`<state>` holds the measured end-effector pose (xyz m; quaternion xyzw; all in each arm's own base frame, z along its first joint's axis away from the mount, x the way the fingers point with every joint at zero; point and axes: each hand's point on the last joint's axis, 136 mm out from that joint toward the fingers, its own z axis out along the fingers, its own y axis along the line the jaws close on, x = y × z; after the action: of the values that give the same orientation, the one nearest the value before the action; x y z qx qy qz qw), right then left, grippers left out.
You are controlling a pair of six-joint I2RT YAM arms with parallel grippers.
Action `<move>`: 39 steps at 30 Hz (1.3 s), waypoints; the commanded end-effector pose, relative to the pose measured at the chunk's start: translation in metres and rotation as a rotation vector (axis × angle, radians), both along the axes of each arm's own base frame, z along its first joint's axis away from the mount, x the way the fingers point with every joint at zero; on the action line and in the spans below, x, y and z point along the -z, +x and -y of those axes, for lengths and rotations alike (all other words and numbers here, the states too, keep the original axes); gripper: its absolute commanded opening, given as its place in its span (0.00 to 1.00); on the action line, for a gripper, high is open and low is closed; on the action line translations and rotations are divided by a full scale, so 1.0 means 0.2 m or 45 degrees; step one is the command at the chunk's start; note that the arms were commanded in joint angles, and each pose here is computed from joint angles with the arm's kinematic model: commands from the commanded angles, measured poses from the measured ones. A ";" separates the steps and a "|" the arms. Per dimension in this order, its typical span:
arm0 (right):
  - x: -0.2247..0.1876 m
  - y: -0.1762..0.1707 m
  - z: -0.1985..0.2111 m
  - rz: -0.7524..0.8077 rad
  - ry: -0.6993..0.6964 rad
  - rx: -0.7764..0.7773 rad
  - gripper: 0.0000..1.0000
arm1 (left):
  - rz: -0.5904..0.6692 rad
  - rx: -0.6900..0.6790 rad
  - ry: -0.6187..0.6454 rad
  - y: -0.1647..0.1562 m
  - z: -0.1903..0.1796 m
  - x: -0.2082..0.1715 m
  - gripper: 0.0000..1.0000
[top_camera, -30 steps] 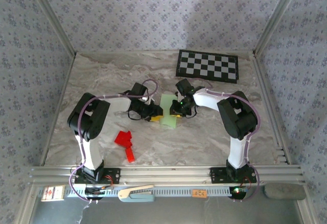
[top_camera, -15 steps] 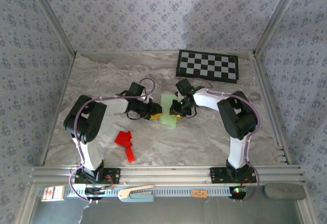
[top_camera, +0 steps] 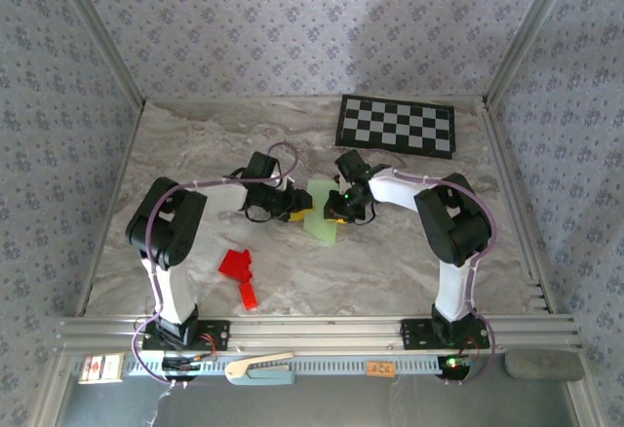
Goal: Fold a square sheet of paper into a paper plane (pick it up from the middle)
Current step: Third fold the triangle at the center of the table.
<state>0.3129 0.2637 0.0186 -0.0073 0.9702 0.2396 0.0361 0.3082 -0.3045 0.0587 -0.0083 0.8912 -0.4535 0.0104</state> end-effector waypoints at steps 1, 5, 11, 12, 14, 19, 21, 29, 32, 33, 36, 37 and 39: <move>0.20 -0.08 0.11 -0.100 -0.157 0.002 0.24 | 0.028 0.017 -0.034 0.04 0.03 -0.03 0.40; 0.19 -0.08 0.11 -0.100 -0.155 0.001 0.24 | 0.020 0.011 -0.028 0.04 0.02 -0.02 0.39; 0.18 -0.07 0.10 -0.086 -0.148 -0.003 0.24 | -0.038 -0.025 0.016 0.02 -0.02 0.04 0.31; 0.17 -0.07 0.10 -0.082 -0.147 -0.005 0.24 | -0.049 -0.031 0.017 0.02 -0.02 0.04 0.30; 0.16 -0.06 0.09 -0.067 -0.136 -0.007 0.25 | -0.068 -0.045 0.021 0.02 -0.02 0.05 0.27; 0.08 -0.01 0.06 0.006 -0.097 -0.023 0.32 | -0.096 -0.082 0.037 0.02 -0.03 0.06 0.15; 0.02 0.02 0.05 0.053 -0.084 -0.031 0.36 | -0.099 -0.099 0.043 0.03 -0.03 0.05 0.11; -0.27 0.15 0.07 0.390 -0.073 -0.090 0.54 | -0.082 -0.228 0.077 0.08 -0.07 -0.01 0.00; -0.35 0.17 0.08 0.537 -0.093 -0.141 0.61 | -0.097 -0.314 0.121 0.09 -0.11 -0.02 0.00; -0.38 0.18 0.08 0.591 -0.101 -0.168 0.63 | -0.107 -0.341 0.137 0.09 -0.12 -0.02 0.00; -0.44 0.16 0.05 0.738 -0.124 -0.274 0.65 | -0.124 -0.409 0.168 0.10 -0.14 -0.03 0.00; -0.45 0.14 0.04 0.783 -0.128 -0.316 0.66 | -0.128 -0.429 0.185 0.10 -0.15 -0.03 0.00; -0.47 0.12 0.00 0.863 -0.132 -0.385 0.67 | -0.146 -0.457 0.211 0.10 -0.17 -0.04 0.00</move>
<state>0.3358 0.2585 0.1052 -0.1690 0.9256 0.2035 0.2706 0.3288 -0.2800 0.0608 -0.1559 0.9066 -0.3904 0.0368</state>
